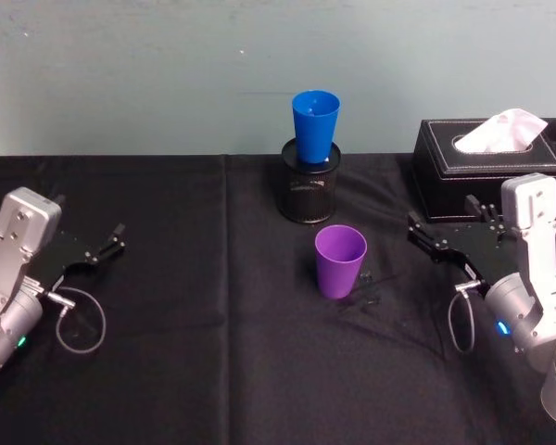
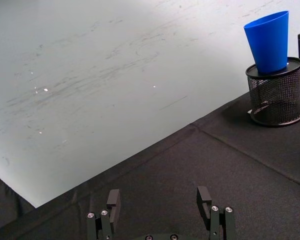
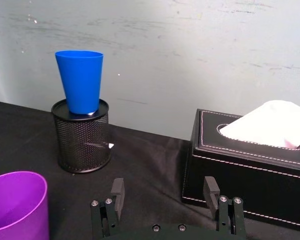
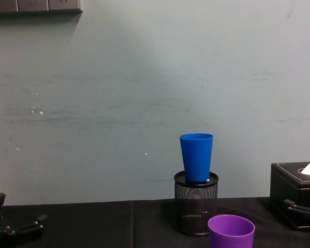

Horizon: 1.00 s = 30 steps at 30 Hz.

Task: Pick up one cup with a gripper and tap it against the other cup.

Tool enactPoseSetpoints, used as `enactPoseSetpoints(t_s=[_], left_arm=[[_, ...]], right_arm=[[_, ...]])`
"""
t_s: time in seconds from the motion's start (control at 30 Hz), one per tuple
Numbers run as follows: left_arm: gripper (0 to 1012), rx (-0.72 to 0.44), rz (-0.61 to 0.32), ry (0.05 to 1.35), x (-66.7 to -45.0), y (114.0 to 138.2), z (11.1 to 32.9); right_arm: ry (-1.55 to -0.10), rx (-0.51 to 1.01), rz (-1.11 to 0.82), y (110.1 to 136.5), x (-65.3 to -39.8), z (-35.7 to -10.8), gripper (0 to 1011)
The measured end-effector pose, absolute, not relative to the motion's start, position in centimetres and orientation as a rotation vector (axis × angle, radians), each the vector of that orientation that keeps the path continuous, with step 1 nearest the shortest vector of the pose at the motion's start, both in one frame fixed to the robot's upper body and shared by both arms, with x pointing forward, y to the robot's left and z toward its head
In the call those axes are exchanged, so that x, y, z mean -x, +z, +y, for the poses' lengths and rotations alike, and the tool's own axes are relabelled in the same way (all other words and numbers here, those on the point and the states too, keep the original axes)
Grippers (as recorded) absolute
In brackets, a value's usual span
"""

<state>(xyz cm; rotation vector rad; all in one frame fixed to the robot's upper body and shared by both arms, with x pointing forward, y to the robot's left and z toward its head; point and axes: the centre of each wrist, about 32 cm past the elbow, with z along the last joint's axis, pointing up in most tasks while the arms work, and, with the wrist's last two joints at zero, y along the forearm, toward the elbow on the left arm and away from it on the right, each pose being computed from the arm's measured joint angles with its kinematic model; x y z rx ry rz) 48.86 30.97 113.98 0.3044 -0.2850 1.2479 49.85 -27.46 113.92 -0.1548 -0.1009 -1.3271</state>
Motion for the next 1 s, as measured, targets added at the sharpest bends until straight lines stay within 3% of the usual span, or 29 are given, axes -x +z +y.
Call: enactPoseSetpoints(t_s=[1.0], left_arm=[[1000,-0.304,-0.285,1.248,-48.86,113.98,30.97]], right_arm=[[-1.33,0.155,-0.101,113.94,-50.1,-27.6,1000]])
